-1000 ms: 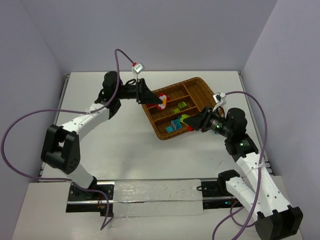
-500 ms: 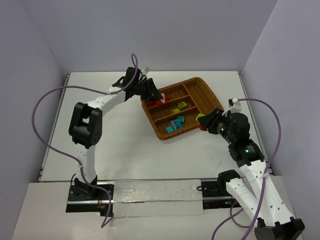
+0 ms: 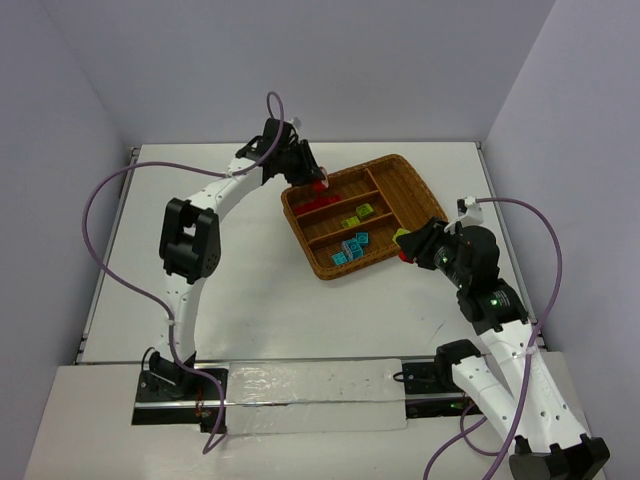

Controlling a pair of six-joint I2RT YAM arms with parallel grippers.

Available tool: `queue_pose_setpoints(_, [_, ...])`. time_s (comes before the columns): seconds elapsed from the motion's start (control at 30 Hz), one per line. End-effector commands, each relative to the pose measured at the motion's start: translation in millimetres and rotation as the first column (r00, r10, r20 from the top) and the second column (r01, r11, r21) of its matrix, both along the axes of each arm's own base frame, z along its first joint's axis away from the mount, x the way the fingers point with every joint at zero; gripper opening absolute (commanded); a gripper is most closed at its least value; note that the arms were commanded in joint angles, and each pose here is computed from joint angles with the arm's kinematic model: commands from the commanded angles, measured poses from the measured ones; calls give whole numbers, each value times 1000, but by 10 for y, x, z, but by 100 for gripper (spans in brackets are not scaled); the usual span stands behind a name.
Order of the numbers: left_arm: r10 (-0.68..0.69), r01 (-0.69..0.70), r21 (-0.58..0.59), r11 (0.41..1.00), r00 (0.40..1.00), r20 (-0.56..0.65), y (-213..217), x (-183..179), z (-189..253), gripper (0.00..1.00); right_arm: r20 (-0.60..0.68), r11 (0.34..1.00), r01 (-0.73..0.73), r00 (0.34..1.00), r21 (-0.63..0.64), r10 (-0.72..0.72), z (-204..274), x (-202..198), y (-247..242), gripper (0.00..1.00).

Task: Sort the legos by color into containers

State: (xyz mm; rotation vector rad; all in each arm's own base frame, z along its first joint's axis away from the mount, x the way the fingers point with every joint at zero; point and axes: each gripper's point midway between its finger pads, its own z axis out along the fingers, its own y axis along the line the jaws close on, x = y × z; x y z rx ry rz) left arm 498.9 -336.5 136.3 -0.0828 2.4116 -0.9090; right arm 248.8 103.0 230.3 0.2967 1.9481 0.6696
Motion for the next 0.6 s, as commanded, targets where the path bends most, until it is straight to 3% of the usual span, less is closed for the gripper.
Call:
queue_pose_setpoints(0.0, [69,-68,91,994,998,-12,116,53,-178,6,45,1000,14,999,-15,-14,130,19,-44,0])
queue_pose_setpoints(0.13, [98,-98,116,988,995,7,204,40,-178,6,45,1000,14,999,-15,-13,122,22,-42,0])
queue_pose_setpoints(0.23, [102,-102,122,987,995,11,237,4,-171,15,44,1000,9,999,-12,-9,121,37,-28,0])
queue_pose_setpoints(0.43, [117,-118,113,987,993,16,274,-62,-159,68,40,1000,4,999,-10,-3,103,44,-15,0])
queue_pose_setpoints(0.57, [99,-104,110,988,994,45,232,-81,-34,77,37,1000,1,999,-10,-1,90,40,-10,0])
